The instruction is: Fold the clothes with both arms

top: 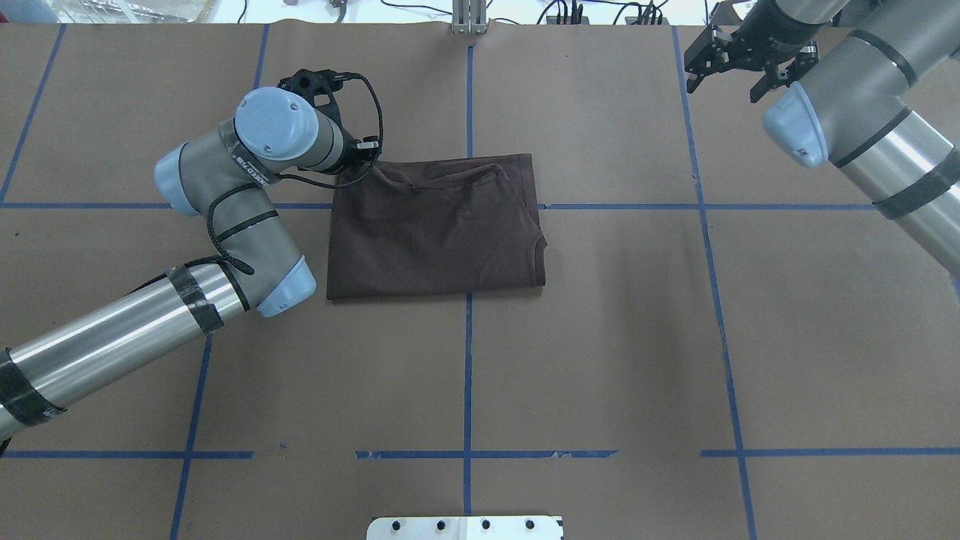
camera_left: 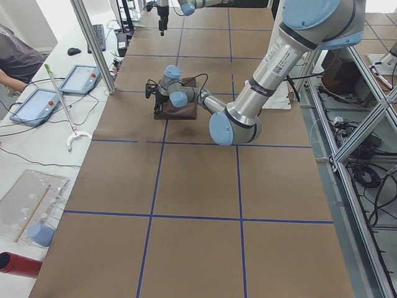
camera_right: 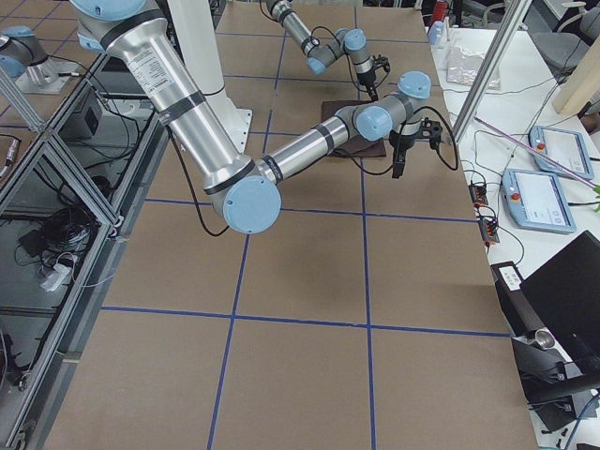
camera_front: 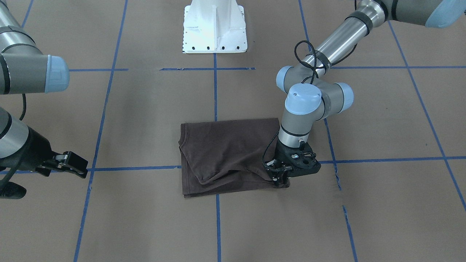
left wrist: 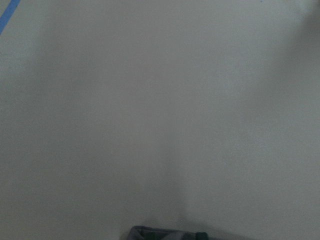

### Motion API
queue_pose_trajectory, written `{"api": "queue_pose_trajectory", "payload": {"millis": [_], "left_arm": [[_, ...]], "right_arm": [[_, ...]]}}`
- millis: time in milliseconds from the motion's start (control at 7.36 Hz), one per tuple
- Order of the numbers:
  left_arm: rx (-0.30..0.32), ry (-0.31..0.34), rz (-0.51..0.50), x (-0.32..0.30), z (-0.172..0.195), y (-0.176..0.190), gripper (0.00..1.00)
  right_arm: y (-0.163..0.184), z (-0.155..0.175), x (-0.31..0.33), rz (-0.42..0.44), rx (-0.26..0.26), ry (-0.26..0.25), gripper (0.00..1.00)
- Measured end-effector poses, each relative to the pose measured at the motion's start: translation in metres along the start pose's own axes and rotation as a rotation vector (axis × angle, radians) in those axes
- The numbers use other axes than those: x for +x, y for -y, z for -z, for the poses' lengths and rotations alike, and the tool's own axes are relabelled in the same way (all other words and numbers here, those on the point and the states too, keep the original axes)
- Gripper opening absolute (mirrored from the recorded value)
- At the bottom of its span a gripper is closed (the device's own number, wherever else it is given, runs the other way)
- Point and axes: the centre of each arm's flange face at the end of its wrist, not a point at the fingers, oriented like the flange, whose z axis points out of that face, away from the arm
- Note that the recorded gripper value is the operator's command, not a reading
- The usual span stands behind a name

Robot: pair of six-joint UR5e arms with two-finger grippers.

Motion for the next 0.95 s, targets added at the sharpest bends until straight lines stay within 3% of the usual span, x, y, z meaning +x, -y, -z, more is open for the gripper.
{"api": "queue_pose_trajectory", "payload": {"millis": [544,951], "left_arm": [[0.001,-0.002,-0.004,-0.003,0.002,0.003,0.0],[0.023,0.003,-0.029,-0.019,0.008,0.025,0.0]], "right_arm": [[0.0,0.0,-0.001,0.001,0.0,-0.001,1.0],[-0.001,-0.002,0.002,0.0,-0.003,0.0,1.0]]}}
